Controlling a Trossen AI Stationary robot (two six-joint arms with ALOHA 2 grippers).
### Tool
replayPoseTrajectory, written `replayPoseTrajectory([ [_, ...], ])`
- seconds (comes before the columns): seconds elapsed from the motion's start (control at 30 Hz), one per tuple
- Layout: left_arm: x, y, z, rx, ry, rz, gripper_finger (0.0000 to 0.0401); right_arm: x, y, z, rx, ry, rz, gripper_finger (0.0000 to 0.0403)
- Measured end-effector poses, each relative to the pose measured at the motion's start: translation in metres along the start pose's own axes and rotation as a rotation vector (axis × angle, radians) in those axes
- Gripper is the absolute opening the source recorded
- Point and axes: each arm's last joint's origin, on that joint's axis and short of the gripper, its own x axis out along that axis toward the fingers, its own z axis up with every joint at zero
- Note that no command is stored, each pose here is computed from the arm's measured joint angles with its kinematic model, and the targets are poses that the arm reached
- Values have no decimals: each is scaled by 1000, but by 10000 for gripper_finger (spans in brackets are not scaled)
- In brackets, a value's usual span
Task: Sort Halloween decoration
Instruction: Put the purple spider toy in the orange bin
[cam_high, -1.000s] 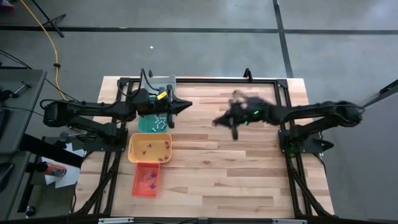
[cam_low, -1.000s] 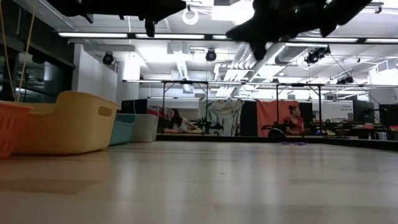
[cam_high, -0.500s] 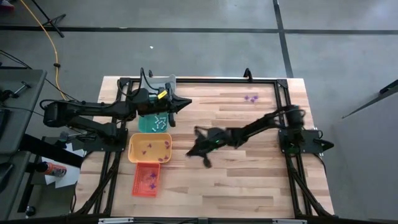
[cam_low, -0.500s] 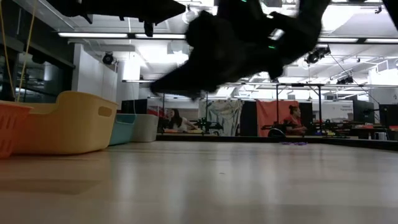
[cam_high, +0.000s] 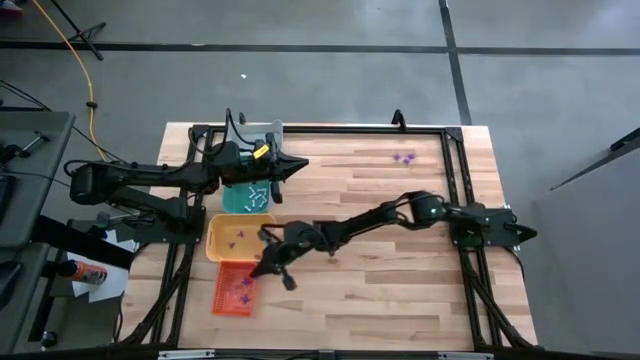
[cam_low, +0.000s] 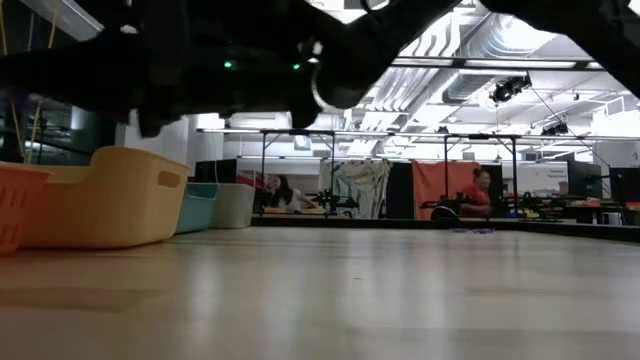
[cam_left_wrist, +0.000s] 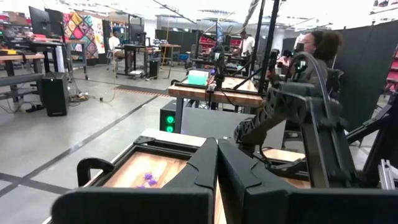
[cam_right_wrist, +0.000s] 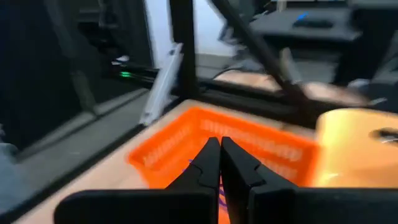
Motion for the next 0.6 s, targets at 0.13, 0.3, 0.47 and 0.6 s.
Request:
replayPoseTrajectory([
  [0.13,0,0,0,0,0,0,0,13,0,-2,93,-4,49,7],
  [0.3,0,0,0,-10,-1,0,0,18,5,1,57,-26,28,53],
  [0.47,0,0,0,-43,0,0,0,19,3,6,31,-42,-14,147],
  [0.6,0,0,0,-44,-4,-1,0,17,-2,5,10,-39,-43,225],
])
